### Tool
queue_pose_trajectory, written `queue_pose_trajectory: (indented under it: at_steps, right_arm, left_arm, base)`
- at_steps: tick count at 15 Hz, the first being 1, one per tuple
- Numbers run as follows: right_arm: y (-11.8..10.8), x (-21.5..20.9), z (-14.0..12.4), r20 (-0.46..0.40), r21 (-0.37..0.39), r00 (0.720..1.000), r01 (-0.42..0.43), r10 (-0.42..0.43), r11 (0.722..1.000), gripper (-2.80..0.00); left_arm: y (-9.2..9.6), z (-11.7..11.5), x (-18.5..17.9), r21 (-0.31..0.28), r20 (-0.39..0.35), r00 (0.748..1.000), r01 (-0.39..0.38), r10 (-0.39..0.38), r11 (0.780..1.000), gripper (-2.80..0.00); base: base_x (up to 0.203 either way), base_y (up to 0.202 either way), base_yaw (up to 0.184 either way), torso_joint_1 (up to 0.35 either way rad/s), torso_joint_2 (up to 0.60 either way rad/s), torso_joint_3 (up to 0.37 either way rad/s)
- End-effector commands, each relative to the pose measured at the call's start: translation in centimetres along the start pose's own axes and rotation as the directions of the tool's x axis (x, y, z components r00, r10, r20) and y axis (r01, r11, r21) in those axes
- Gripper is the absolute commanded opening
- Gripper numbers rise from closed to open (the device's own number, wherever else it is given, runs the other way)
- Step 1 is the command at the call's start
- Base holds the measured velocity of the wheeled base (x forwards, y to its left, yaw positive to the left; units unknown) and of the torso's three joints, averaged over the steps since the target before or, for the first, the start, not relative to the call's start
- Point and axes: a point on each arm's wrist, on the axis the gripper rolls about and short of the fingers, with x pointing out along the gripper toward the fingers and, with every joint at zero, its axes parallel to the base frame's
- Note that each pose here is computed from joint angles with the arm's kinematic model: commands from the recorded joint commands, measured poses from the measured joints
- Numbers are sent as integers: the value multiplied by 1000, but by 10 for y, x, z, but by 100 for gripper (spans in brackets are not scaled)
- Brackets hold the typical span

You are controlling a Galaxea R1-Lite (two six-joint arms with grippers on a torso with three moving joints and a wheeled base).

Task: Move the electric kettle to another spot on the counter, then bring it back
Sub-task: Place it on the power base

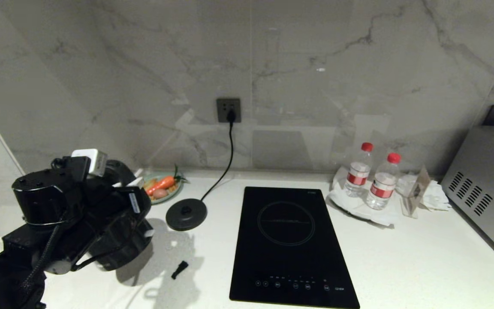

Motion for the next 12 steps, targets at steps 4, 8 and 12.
queue_pose_trajectory:
  at_steps: [4,8,12]
  right_arm:
    - [0,0,0,0,0,1000,0,0,1000,-280]
    - [0,0,0,1,0,1000,0,0,1000,-280]
    - [0,0,0,0,0,1000,0,0,1000,-280]
  left_arm:
    - [-44,5,44,13,-3,1000,9,-9,1000,-280]
    - [-76,4,86,14,12,1000,-1,0,1000,-280]
    - [-101,-6,114,25,-5,1000,8,-8,1000,-280]
  base:
    - [0,0,0,0,0,0]
    - [0,0,0,0,0,0]
    - [0,0,0,0,0,0]
